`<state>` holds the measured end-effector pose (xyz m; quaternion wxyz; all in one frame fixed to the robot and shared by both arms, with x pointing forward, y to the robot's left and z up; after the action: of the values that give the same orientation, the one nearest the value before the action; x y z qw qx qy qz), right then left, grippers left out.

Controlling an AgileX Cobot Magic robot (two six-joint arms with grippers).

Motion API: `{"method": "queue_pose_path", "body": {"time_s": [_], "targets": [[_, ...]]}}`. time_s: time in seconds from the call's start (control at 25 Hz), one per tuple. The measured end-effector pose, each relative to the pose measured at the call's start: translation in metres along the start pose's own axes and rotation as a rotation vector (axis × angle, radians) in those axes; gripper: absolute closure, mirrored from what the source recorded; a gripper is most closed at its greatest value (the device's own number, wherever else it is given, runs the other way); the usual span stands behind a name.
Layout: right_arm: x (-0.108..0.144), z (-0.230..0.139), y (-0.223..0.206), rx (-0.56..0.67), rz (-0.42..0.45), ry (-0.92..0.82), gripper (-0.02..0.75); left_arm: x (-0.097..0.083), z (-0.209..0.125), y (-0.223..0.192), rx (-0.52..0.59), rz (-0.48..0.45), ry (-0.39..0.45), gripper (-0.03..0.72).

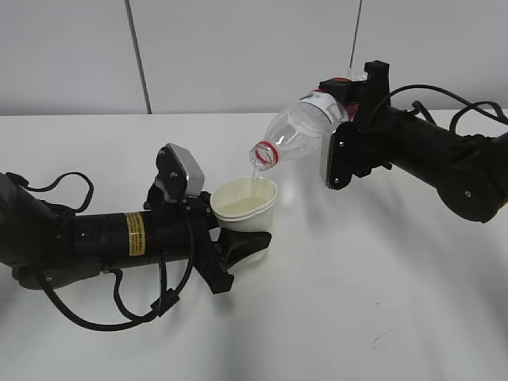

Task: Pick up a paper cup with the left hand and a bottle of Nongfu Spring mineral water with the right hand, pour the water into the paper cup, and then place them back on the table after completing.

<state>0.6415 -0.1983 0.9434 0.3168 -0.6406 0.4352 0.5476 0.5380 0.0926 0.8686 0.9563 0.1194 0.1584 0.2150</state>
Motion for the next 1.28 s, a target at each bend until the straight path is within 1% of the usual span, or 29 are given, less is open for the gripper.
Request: {"method": "queue_pose_path", "body": {"time_s": [0.28, 0.56, 0.68, 0.92, 1.04, 1.28], "targets": [[0.0011, 0.0000, 0.0000, 0.001, 0.011, -0.051, 0.298, 0.0002, 0.0001, 0.0000, -0.001, 0.002, 0.001, 0.321], [0.0016, -0.0003, 0.0000, 0.005, 0.015, -0.213, 0.298, 0.0015, 0.0009, 0.0000, -0.009, 0.015, 0.011, 0.321], [0.0020, -0.0009, 0.0000, 0.012, 0.018, -0.344, 0.298, 0.0021, 0.0013, 0.0001, -0.013, 0.020, 0.015, 0.321], [0.0022, -0.0029, 0.0000, 0.036, 0.011, -0.715, 0.298, 0.0050, 0.0030, 0.0003, -0.031, 0.049, 0.036, 0.321], [0.0032, -0.0031, 0.0001, 0.043, 0.016, -0.867, 0.298, 0.0064, 0.0036, 0.0004, -0.037, 0.062, 0.044, 0.321], [0.0049, -0.0034, 0.0001, 0.058, 0.025, -1.117, 0.298, 0.0098, 0.0046, 0.0007, -0.049, 0.095, 0.045, 0.321]]}}
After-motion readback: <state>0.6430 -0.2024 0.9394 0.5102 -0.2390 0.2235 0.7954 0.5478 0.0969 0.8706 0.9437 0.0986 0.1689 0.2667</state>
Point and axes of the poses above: a point on each arm's last joint axis where the gripper is mounted, y pointing back along that axis away from the gripper, x along the wrist's bending axis when the last joint is at zero, z = x × y, the point moved 1 cm from there along -y, pointing out along that axis toward the gripper, and after that the axes turned 13 degrees about y, right-handed, at the moved point
